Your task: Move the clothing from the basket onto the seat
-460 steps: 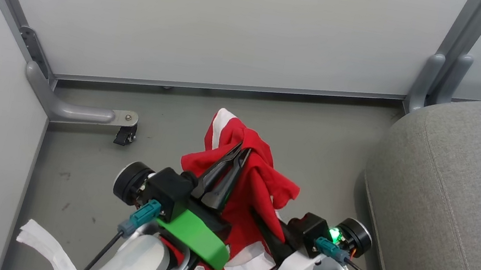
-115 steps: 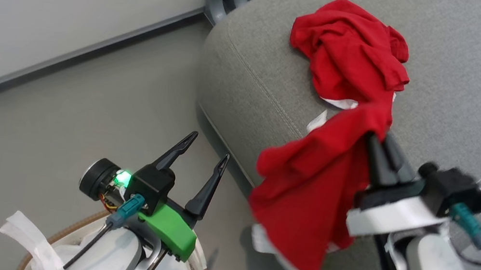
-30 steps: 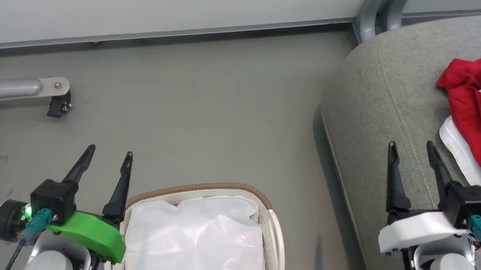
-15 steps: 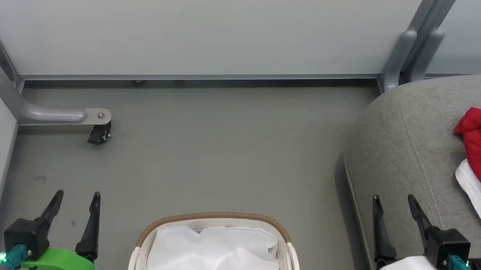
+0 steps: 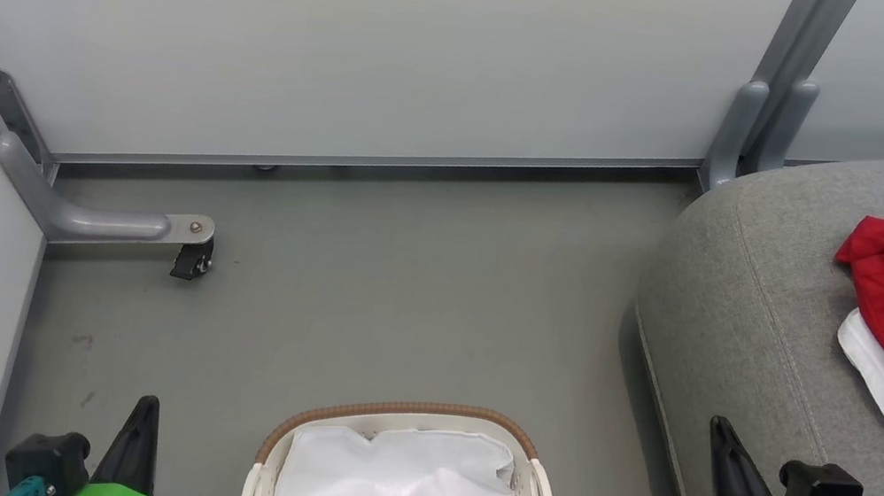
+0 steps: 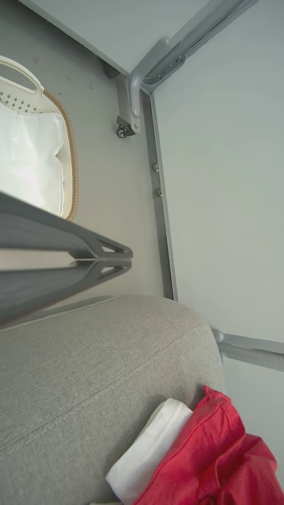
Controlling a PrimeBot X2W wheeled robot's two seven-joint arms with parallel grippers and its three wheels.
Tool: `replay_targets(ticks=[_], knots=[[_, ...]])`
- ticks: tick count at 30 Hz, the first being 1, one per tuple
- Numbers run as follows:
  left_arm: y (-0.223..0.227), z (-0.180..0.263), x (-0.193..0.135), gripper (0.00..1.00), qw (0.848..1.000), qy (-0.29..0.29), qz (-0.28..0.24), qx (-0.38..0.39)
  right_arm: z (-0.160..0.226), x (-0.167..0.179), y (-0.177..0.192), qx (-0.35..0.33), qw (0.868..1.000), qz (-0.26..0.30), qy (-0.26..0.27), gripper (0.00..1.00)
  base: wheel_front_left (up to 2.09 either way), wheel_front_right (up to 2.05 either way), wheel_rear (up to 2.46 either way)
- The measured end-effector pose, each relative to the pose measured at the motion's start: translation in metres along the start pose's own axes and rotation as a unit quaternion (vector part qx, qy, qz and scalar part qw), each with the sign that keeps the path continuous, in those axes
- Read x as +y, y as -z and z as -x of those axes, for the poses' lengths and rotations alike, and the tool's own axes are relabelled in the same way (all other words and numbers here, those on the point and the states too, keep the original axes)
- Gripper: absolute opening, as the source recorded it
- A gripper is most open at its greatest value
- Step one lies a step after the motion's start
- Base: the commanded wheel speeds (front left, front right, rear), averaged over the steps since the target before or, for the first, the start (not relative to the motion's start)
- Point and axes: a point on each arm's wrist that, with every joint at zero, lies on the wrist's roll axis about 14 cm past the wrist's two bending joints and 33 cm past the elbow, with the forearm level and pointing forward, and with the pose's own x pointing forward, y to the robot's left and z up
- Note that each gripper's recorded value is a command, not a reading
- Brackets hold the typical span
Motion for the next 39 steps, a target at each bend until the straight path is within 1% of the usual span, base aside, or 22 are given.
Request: replay_targets(ticks=[8,18,29,39], knots=[[-0.006,-0.001,0.007,0.0,0.997,-0.019,0.071,-0.004,-0.001,-0.006,-0.006,-0.007,0.997,-0.077,0.017,0.0,0.0,0.0,0.0],[-0.013,-0.003,0.012,0.0,0.988,-0.032,0.149,-0.012,-0.002,-0.011,-0.012,-0.013,0.986,-0.164,0.031,0.0,0.0,0.0,0.0],[-0.025,-0.006,0.015,0.0,0.973,-0.037,0.228,-0.025,-0.002,-0.016,-0.016,-0.018,0.967,-0.251,0.042,0.0,0.0,0.0,0.0],[-0.033,-0.008,0.017,0.0,0.955,-0.035,0.291,-0.034,-0.001,-0.019,-0.02,-0.022,0.946,-0.321,0.045,0.0,0.0,0.0,0.0]])
